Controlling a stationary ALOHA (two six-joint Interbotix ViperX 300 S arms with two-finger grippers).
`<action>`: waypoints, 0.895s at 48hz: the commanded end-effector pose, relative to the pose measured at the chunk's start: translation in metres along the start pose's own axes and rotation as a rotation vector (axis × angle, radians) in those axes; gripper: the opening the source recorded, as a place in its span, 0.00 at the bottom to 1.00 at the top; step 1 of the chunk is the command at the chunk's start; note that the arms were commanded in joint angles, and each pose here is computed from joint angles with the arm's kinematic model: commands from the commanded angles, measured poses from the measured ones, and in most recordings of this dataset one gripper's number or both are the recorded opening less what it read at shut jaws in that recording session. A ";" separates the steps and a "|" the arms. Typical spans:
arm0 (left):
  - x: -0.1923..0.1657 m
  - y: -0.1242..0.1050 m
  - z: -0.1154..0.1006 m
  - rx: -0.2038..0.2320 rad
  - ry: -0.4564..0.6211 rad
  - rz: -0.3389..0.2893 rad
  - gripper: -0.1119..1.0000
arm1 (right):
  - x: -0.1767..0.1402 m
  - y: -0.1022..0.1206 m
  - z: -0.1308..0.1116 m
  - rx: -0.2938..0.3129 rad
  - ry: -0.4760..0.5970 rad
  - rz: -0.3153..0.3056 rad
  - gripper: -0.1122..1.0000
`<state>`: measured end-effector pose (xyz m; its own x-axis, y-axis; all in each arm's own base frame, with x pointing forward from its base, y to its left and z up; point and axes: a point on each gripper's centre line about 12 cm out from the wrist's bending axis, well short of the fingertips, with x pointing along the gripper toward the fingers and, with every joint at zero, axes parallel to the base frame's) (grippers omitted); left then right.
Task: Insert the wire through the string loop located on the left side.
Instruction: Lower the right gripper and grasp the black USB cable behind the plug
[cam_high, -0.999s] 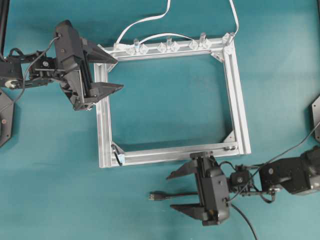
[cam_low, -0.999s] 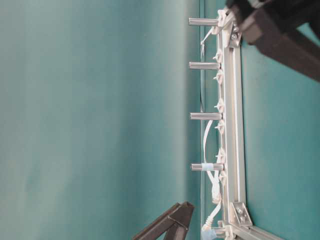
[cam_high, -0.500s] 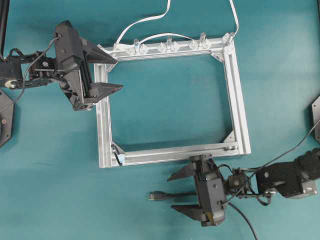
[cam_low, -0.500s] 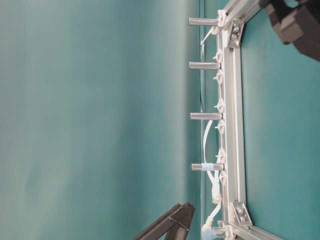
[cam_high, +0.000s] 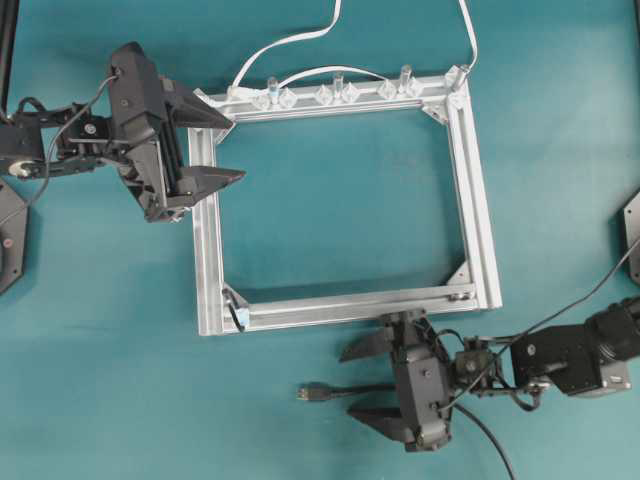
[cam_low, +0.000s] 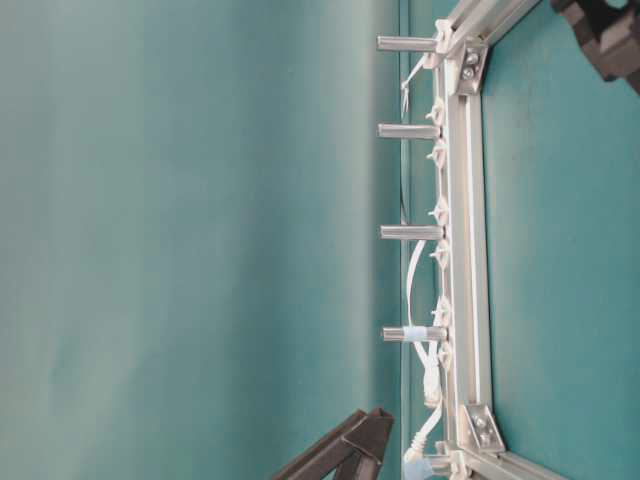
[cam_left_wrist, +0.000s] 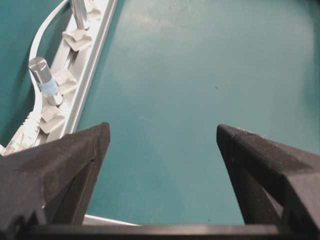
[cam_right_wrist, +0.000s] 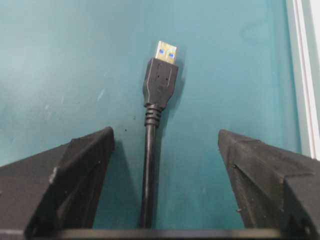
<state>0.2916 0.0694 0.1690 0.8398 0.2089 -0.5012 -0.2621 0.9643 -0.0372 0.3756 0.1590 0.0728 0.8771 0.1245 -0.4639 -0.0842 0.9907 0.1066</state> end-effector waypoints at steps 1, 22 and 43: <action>-0.001 -0.001 0.007 0.010 -0.026 -0.004 0.91 | 0.001 0.005 0.011 0.006 -0.029 0.011 0.88; -0.001 -0.002 0.007 0.010 -0.026 -0.005 0.91 | 0.014 0.016 0.011 0.019 0.046 0.042 0.42; -0.002 -0.002 0.007 0.008 -0.027 -0.005 0.91 | 0.014 0.019 0.015 0.054 0.066 0.055 0.19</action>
<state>0.2918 0.0690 0.1691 0.8408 0.2079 -0.4998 -0.2606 0.9647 -0.0372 0.3893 0.1778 0.0689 0.8221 0.1786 -0.5405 -0.1043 0.9807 0.1655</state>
